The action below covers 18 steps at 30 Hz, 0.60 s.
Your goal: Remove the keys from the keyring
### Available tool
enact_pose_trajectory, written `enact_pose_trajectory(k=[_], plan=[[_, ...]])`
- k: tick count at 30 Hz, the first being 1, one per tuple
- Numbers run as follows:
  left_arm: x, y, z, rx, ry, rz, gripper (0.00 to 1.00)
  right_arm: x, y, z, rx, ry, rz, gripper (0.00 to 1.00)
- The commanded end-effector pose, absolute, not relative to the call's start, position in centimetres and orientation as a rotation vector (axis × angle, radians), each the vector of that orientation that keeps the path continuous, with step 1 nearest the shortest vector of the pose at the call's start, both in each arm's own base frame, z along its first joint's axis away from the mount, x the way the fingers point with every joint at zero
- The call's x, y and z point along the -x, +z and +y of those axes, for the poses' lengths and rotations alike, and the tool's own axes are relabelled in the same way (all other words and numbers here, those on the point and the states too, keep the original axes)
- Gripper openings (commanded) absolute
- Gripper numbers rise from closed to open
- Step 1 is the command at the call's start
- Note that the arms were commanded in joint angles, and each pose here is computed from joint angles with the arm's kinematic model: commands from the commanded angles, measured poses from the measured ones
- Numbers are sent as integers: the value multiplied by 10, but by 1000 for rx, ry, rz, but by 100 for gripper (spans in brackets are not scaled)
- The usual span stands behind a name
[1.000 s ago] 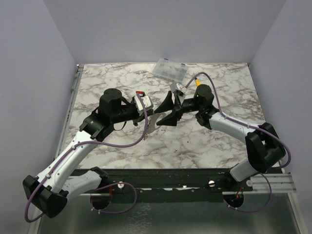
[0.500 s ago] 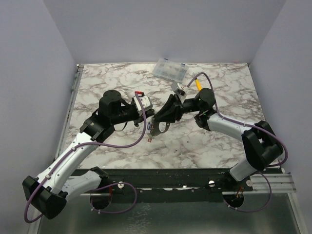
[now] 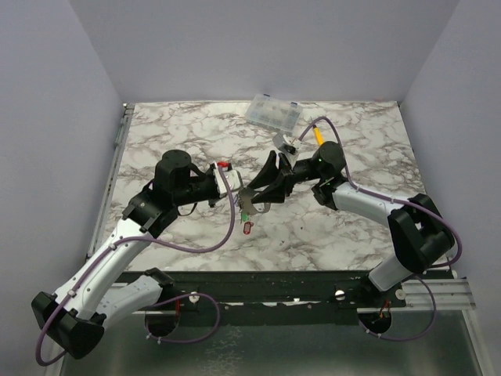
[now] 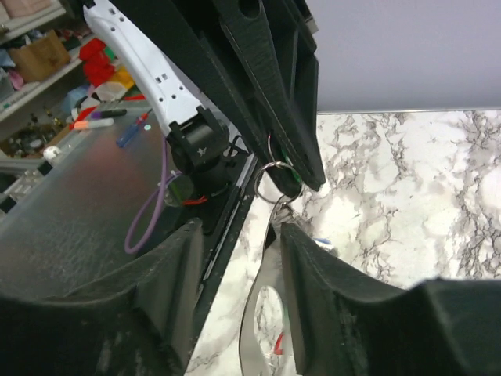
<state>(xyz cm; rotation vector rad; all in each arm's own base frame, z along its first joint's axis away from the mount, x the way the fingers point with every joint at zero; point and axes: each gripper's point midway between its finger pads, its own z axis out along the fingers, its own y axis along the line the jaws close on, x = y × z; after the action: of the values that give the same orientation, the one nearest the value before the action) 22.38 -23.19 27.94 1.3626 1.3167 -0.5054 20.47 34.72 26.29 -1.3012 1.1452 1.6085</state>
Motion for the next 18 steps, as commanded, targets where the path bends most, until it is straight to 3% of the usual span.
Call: enact_pose_trajectory(k=[1,5,9,15,18], plan=[[-207,275,-226,-1606,-348,1030,0,-193,267,337,1407,1636,1127,60],[-196,264,-224,-1775,-244,810,0,-204,264,341,1434,1590,1177,62],[-189,258,-224,-1858,-182,656,0,-212,260,348,1511,1476,1200,56],[-190,265,-228,-1861,-141,571,0,-205,256,356,1545,1442,1206,47],[-191,273,-228,-1813,-102,538,0,-204,247,355,1520,1456,1238,47]])
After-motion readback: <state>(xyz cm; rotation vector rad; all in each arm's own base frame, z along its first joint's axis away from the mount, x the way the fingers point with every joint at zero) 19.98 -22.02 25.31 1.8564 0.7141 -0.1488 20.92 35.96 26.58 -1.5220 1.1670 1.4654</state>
